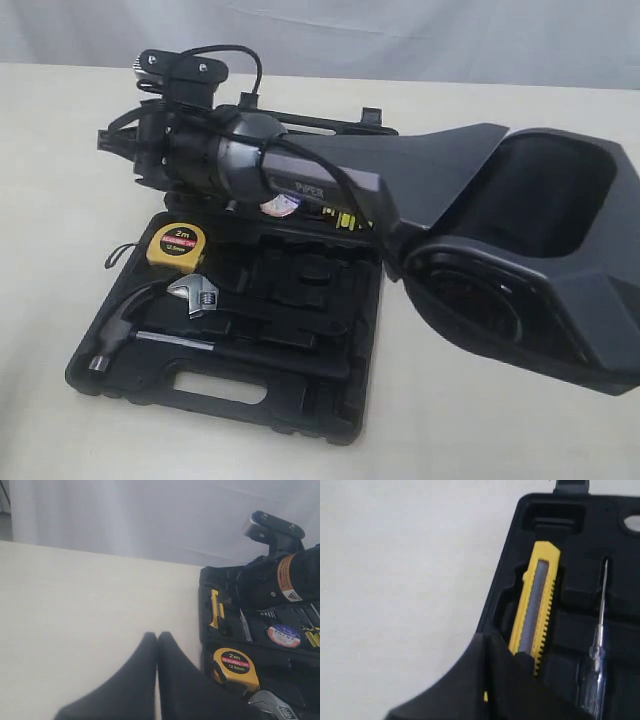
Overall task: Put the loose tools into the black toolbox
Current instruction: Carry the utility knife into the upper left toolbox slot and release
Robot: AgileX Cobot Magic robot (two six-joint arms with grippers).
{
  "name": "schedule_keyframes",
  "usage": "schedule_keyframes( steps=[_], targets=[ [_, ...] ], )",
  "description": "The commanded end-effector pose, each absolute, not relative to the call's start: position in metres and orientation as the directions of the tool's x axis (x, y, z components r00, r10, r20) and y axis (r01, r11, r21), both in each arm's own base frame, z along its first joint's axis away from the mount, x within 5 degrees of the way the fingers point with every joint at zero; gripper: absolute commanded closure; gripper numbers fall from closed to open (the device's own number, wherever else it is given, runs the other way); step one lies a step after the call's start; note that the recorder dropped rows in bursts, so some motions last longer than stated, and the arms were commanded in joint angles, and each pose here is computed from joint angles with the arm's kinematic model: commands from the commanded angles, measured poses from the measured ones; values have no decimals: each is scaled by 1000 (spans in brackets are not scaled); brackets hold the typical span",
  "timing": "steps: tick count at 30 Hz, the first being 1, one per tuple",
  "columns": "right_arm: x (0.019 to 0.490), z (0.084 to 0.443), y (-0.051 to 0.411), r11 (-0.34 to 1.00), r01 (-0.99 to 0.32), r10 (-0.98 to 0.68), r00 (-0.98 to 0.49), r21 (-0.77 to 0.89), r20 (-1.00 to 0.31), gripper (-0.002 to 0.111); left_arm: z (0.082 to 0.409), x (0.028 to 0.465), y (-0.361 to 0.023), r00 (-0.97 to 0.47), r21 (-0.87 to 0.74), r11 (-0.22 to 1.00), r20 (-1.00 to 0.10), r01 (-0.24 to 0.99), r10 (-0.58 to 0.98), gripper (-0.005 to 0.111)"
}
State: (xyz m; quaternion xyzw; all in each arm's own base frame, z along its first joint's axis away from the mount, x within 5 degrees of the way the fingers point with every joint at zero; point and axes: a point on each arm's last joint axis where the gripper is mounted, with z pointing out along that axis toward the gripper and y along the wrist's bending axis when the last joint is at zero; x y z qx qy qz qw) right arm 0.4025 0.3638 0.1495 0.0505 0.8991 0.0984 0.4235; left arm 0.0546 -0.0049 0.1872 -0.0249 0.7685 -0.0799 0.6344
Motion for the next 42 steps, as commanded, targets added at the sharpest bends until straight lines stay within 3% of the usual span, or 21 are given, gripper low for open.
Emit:
schedule_keyframes(
  steps=[1,11,24,34,39,42],
  targets=[
    [408,147,362,986,-31,111,-601,162,-792,109,189,55,-5,-194,-149,987,-972,68,-133,107],
    [410,104,360,996,-46,29,-623,73,-782,109,189,55,-5,-194,-149,987,-972,68,-133,107],
    [412,115,362,994,-90,-9,-582,53,-813,109,189,55,-5,-194,-149,987,-972,68,-133,107],
    [410,94,362,995,-70,8,-630,68,-777,109,189,55,-5,-194,-149,987,-972,68,-133,107],
    [402,138,372,990,-126,-18,-578,68,-816,109,189,55,-5,-194,-149,987,-972,68,-133,107],
    [384,199,380,974,-228,-124,-498,-9,-858,109,189,55,-5,-194,-149,987,-972,68,-133,107]
  ],
)
